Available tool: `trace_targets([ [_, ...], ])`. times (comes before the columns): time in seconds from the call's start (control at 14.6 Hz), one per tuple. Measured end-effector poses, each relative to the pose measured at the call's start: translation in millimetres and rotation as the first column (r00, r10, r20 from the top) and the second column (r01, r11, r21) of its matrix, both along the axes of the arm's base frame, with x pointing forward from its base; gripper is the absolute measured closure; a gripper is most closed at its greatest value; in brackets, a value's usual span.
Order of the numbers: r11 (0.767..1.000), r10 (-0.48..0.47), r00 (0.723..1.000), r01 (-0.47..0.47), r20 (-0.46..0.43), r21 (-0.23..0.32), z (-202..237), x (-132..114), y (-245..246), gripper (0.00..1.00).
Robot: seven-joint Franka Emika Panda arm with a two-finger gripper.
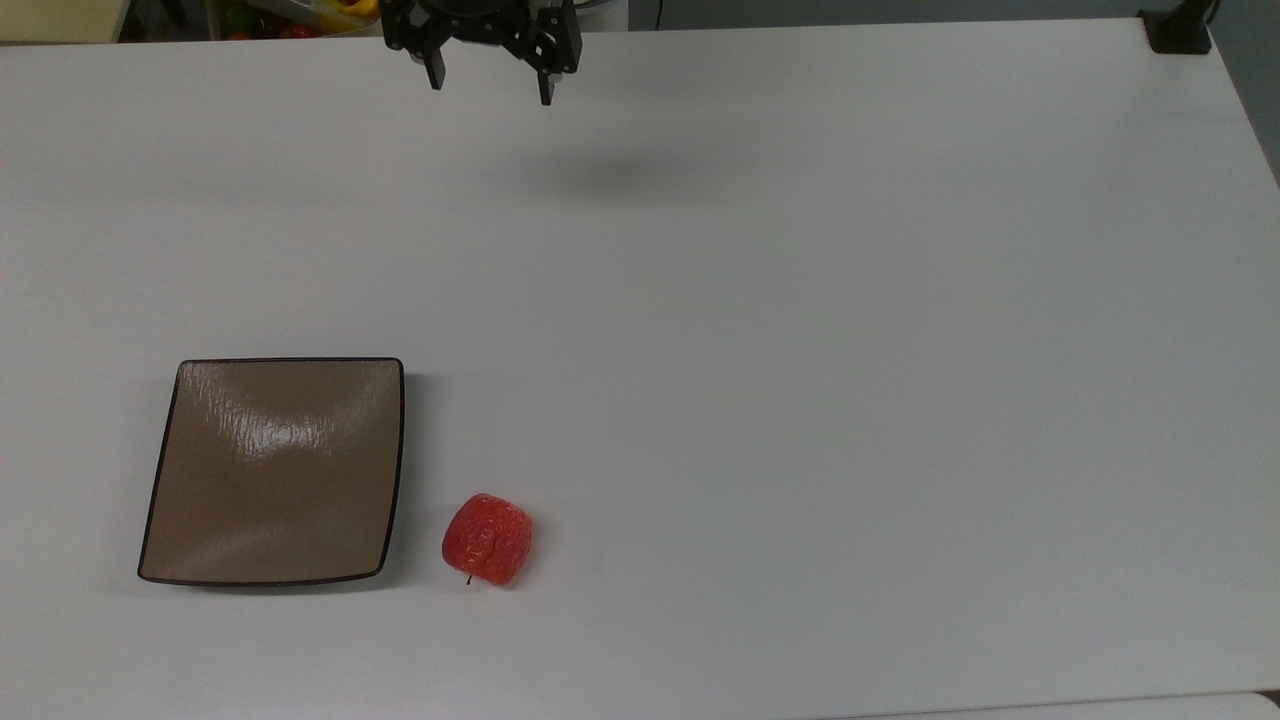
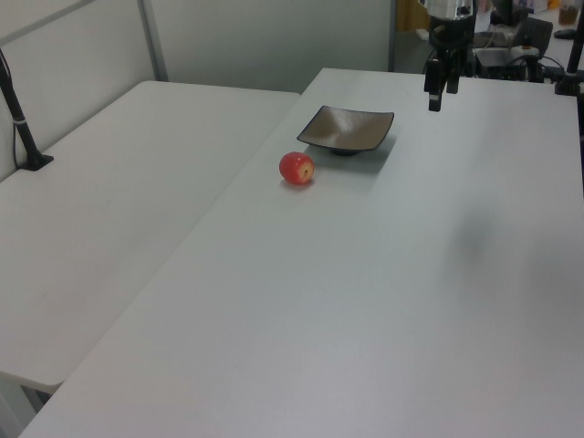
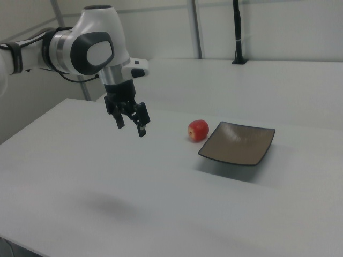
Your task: Apples placed on a ceramic plate
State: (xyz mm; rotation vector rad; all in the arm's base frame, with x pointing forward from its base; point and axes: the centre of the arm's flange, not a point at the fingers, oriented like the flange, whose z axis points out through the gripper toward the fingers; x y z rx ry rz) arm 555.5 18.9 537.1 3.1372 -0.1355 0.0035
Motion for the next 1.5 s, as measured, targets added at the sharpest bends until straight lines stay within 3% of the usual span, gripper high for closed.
trace_targets([
  [0.27, 0.999, 0.028, 1.000, -0.028, -0.003, -0.032, -2, 1, -2, 0.00],
  [0.68, 0.999, 0.031, 1.000, -0.031, 0.000, -0.035, -2, 1, -2, 0.00],
  [1.02, 0.997, -0.068, 0.991, 0.071, 0.115, -0.024, -3, 26, 1, 0.00],
  [1.3, 0.982, -0.185, 0.956, 0.188, 0.227, 0.009, -24, 76, 7, 0.00],
  [1.5, 0.952, -0.291, 0.878, 0.306, 0.379, 0.023, -47, 118, 12, 0.00],
])
